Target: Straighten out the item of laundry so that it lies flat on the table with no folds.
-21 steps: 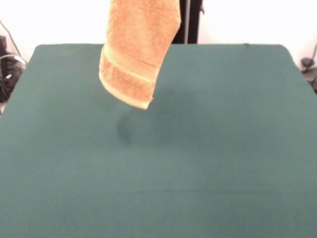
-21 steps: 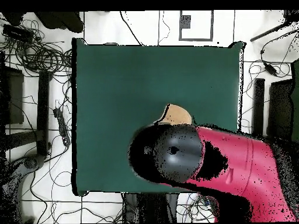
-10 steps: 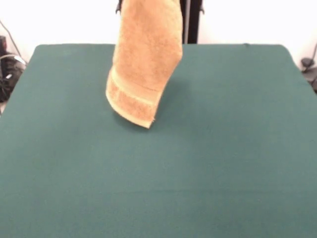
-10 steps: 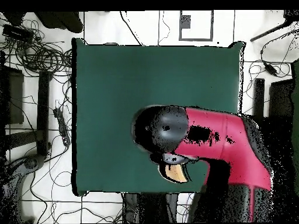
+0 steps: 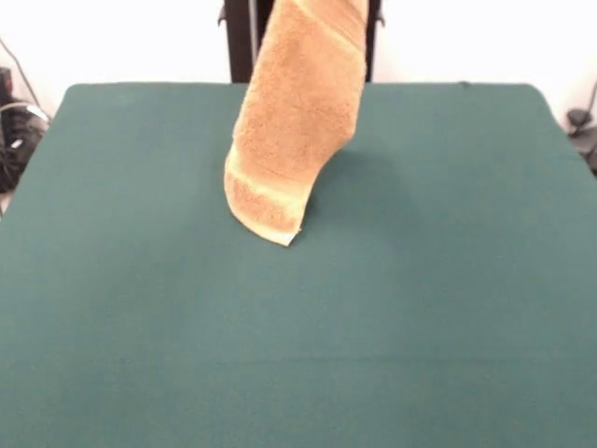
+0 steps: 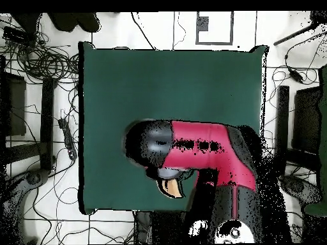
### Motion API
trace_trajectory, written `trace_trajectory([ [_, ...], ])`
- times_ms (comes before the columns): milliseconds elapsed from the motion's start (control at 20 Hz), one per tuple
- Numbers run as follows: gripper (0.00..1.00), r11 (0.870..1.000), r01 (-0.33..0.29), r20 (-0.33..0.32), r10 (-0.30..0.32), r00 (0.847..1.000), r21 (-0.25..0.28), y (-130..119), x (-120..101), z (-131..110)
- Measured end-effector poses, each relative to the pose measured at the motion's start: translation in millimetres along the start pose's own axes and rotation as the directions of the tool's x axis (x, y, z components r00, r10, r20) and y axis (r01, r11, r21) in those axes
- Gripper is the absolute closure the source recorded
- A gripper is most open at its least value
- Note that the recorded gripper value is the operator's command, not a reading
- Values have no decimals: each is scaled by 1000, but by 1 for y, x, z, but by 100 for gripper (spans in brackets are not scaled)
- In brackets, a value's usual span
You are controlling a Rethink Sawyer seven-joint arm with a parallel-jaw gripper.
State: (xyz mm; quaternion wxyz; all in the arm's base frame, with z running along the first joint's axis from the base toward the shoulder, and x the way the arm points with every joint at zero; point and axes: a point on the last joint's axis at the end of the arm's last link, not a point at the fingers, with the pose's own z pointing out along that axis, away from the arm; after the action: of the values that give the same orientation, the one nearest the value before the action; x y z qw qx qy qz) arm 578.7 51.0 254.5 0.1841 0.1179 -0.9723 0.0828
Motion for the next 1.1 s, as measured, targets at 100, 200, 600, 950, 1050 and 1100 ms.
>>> trace_trajectory([
  [100, 100, 1000, 17, 7, -17, 1000, 6, 11, 1, 0],
  [200, 100, 999, 47, 14, -47, 999, 16, 31, 1, -2],
  [600, 100, 994, 111, 101, -110, 989, 1, 120, -13, -19],
  [950, 100, 996, 89, 184, -88, 979, 6, 185, -44, 1],
  [1050, 100, 994, 104, 210, -108, 972, 30, 196, -62, 18],
  [1100, 100, 993, 114, 220, -120, 968, 41, 201, -71, 26],
])
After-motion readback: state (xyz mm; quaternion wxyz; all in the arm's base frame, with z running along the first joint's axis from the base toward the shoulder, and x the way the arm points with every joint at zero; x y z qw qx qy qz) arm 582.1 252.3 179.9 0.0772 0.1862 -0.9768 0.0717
